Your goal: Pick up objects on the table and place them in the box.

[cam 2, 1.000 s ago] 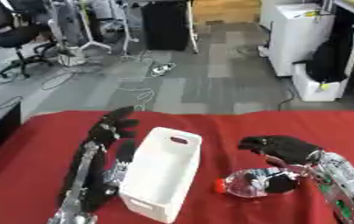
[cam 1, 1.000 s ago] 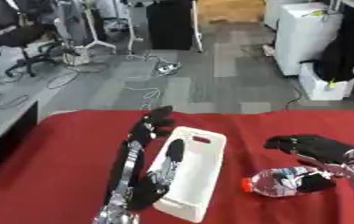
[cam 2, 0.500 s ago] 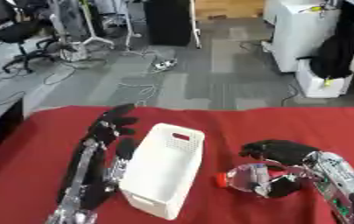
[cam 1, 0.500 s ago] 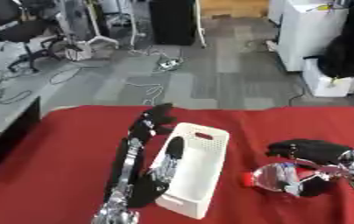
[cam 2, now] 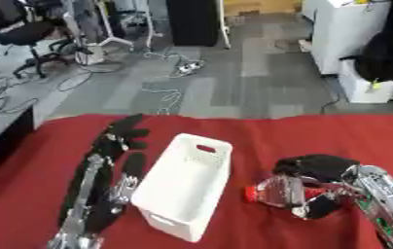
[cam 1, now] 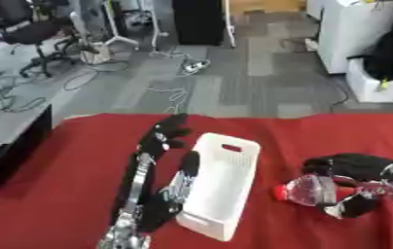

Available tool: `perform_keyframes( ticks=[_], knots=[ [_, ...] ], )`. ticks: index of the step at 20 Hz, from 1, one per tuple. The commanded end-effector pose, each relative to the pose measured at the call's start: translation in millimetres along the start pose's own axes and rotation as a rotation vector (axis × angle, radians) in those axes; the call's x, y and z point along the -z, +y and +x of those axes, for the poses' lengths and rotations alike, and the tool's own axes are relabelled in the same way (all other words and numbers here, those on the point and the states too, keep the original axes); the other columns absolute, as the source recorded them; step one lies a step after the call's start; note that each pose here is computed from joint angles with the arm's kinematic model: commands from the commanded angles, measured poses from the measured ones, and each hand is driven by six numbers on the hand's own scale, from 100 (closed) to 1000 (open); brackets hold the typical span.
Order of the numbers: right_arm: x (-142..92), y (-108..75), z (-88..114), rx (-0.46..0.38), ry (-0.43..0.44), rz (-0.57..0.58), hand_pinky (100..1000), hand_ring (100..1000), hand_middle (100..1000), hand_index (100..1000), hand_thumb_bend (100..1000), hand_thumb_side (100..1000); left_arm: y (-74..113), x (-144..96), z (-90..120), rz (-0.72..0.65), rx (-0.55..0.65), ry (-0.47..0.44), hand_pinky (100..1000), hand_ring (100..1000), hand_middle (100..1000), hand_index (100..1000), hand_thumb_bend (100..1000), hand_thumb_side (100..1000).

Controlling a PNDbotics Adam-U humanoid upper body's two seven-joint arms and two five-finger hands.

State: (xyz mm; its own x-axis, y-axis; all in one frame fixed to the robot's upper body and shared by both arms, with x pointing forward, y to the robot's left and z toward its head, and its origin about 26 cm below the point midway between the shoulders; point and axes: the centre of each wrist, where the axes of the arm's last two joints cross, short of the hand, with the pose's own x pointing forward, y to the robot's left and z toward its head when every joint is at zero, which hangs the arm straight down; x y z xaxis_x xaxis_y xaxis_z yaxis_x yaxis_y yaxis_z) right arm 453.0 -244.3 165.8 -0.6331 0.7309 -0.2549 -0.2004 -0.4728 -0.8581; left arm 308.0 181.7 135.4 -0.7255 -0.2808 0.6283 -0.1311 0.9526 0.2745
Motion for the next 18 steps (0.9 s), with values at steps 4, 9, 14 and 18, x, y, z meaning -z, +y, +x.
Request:
perform_keyframes(
  ticks=[4, 9, 14, 18],
  knots=[
    [-7, -9.4, -19, -0.077, 0.040, 0.028, 847, 896, 968, 1000, 336, 544, 0.0, 7, 8, 0.003, -0.013, -0.036, 677, 776, 821, 885, 267, 783],
    [-5, -1.1, -25, -0.098, 0.048, 0.039, 792, 851, 938, 1000, 320, 556, -0.1, 8, 9, 0.000, -0.016, -0.041, 678, 776, 821, 885, 267, 784],
    [-7, 0.3, -30, -0.117, 0.059, 0.027, 589, 640, 808, 1000, 321, 543, -0.3, 9, 10, -0.005, -0.016, -0.048, 678, 776, 820, 885, 266, 784],
    [-7, 0.6, -34, -0.137, 0.075, -0.003, 238, 399, 599, 965, 315, 507, -0.5, 10, 11, -0.008, -0.017, -0.052, 678, 776, 820, 885, 266, 784]
  ],
)
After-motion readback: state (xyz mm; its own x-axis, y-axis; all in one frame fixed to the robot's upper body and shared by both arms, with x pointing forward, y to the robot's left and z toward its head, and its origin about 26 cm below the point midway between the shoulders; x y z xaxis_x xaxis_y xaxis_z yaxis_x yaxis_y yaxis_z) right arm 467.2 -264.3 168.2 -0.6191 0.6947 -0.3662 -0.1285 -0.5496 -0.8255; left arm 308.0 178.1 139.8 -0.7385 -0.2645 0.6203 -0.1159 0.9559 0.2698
